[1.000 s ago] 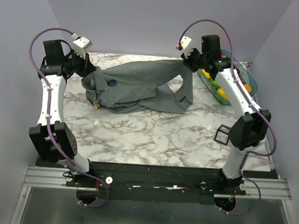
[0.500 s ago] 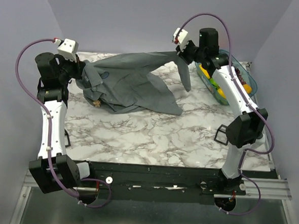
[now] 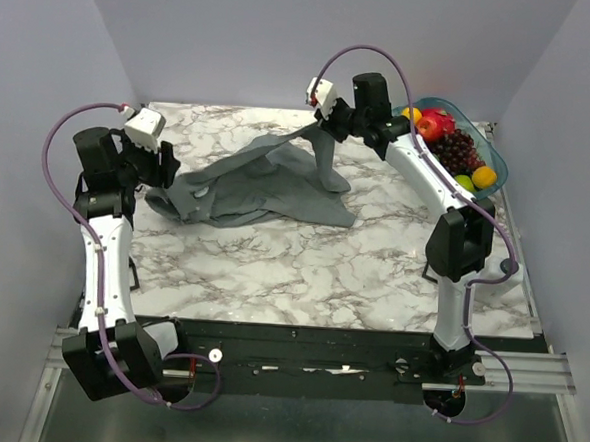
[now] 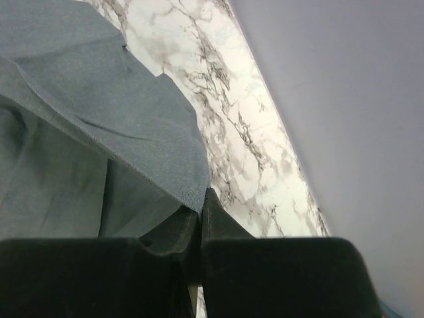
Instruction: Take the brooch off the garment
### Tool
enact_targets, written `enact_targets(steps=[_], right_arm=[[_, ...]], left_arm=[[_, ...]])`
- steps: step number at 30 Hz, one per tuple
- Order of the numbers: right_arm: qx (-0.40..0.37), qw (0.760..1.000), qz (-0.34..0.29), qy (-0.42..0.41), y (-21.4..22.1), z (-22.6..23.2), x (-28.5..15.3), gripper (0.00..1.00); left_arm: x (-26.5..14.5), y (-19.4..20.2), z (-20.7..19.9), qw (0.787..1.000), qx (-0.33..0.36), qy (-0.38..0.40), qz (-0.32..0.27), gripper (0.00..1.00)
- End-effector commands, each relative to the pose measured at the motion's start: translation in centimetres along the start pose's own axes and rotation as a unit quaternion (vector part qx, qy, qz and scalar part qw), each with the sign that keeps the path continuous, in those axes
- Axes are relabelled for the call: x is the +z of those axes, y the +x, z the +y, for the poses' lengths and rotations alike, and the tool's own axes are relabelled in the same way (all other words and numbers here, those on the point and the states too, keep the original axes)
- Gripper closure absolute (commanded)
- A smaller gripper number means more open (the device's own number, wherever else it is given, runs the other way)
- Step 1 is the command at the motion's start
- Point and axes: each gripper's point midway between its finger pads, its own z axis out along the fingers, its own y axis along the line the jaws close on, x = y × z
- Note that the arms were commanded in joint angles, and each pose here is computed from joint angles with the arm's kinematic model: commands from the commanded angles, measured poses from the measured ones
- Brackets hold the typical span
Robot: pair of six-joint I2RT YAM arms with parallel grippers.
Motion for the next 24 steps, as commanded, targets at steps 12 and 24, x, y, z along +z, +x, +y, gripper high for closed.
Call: enact_targets(steps=[12, 24], right_arm=[[0.04, 0.999, -0.004, -0.022, 0.2, 1.6, -0.3, 0.89], [0.052, 0.999, 0.01, -0.007, 1.2, 1.7, -0.6, 0.91]], left_arm=[[5.0, 2.5, -18.0, 0.947, 0.178, 0.267, -0.006, 0.29], [6.3, 8.0, -21.8, 0.946, 0.245, 0.214, -0.003, 0.38]])
